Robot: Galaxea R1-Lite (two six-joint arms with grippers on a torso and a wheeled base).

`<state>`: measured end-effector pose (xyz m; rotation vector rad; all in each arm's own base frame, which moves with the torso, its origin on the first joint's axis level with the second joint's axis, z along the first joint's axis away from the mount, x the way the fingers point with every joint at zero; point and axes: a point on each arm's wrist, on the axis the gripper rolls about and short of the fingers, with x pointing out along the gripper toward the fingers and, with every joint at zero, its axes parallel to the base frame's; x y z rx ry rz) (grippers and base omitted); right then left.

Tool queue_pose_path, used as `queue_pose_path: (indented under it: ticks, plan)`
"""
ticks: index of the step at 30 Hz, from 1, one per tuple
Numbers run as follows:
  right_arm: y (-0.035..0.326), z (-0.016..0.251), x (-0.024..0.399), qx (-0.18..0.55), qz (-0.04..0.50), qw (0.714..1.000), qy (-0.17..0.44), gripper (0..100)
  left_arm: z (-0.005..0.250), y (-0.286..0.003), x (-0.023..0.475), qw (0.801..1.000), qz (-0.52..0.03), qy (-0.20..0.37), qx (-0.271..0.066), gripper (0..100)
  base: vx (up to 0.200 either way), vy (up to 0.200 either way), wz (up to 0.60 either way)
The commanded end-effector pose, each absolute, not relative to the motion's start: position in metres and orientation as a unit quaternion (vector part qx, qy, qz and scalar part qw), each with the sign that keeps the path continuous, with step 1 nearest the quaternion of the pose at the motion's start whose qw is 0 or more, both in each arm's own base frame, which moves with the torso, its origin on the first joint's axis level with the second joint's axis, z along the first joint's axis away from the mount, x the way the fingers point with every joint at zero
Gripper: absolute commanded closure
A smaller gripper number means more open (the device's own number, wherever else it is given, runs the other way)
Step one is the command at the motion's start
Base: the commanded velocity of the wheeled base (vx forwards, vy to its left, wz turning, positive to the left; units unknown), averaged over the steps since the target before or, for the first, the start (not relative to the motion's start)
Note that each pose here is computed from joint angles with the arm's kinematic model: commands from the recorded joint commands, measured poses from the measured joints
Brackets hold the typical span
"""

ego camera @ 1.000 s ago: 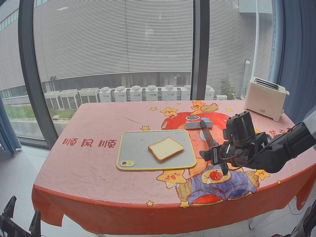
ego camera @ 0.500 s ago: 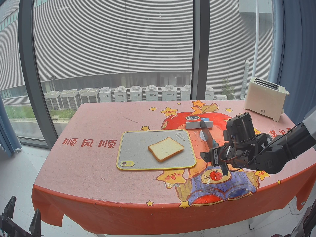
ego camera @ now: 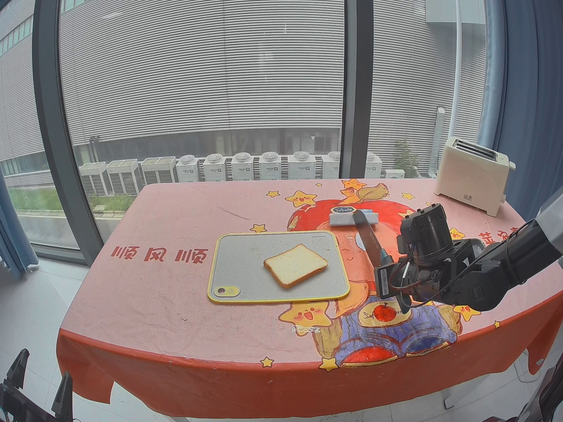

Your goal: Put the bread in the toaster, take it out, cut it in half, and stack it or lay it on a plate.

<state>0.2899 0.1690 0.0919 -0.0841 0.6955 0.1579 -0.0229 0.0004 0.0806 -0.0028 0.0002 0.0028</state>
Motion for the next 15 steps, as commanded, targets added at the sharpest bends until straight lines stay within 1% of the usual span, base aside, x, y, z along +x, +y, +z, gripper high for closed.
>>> queue_pose_path:
  ticks: [1, 8, 15]
  plan:
    - [0.169, 0.094, 0.289, -0.04, 0.081, 0.937, 0.338, 100, 0.075, 0.0, -0.023, 1.0, 0.002, 0.001, -0.002, 0, 0.0, 0.0, 0.0]
    - [0.167, 0.1, 0.289, -0.034, 0.079, 0.94, 0.329, 100, 0.075, 0.0, -0.023, 1.0, 0.002, 0.001, -0.002, 0, 0.0, 0.0, 0.0]
    - [0.165, 0.114, 0.286, -0.027, 0.083, 0.947, 0.31, 100, 0.075, 0.0, -0.023, 1.0, 0.002, 0.001, -0.002, 0, 0.0, 0.0, 0.0]
